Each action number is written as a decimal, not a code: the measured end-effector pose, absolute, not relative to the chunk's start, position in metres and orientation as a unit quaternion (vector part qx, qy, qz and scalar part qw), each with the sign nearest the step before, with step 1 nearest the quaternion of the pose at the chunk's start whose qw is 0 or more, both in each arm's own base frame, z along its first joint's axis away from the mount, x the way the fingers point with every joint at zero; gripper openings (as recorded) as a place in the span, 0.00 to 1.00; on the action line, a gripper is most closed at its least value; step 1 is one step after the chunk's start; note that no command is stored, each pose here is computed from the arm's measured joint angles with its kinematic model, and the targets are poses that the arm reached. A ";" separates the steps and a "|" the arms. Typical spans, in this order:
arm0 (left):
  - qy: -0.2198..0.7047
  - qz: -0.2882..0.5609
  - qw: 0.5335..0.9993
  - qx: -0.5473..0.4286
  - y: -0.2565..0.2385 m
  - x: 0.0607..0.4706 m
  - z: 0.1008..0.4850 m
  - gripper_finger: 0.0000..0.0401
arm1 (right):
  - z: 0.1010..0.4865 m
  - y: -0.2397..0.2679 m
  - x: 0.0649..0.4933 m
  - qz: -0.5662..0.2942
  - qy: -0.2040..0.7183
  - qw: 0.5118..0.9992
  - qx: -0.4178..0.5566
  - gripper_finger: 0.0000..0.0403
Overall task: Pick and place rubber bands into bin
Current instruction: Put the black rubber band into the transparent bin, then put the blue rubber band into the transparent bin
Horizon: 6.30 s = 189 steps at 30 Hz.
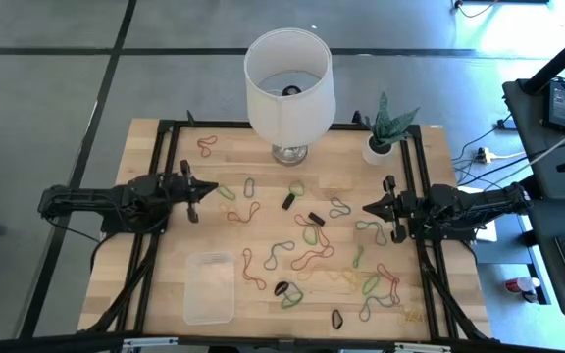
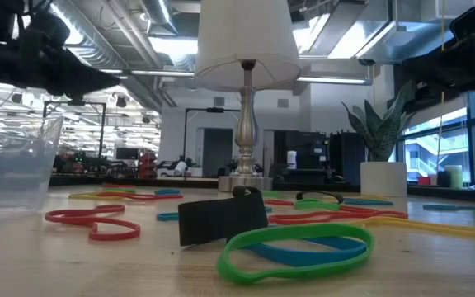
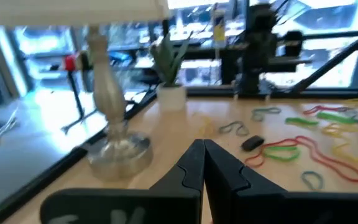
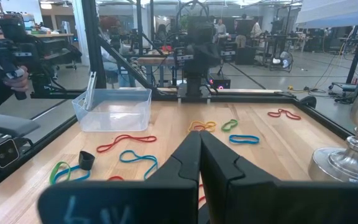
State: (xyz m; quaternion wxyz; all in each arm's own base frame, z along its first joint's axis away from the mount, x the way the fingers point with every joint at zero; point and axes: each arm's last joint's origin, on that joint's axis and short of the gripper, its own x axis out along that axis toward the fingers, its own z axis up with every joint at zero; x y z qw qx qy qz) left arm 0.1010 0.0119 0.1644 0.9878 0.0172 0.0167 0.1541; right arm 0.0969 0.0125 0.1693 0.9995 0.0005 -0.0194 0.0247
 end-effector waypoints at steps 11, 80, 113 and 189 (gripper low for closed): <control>0.098 0.166 0.981 -0.006 0.013 0.127 0.161 0.00 | 0.169 0.013 0.097 0.025 -0.020 1.000 0.001 0.02; 0.540 0.151 0.825 0.073 0.002 0.396 0.181 0.01 | 0.169 0.013 0.097 0.025 -0.020 0.999 0.000 0.02; 0.587 0.075 0.806 -0.036 -0.148 0.235 0.303 0.01 | 0.169 0.013 0.097 0.025 -0.020 0.999 0.001 0.02; 0.582 0.031 0.810 0.067 -0.058 0.209 0.286 0.00 | 0.165 0.010 0.102 -0.036 0.008 0.999 0.022 0.01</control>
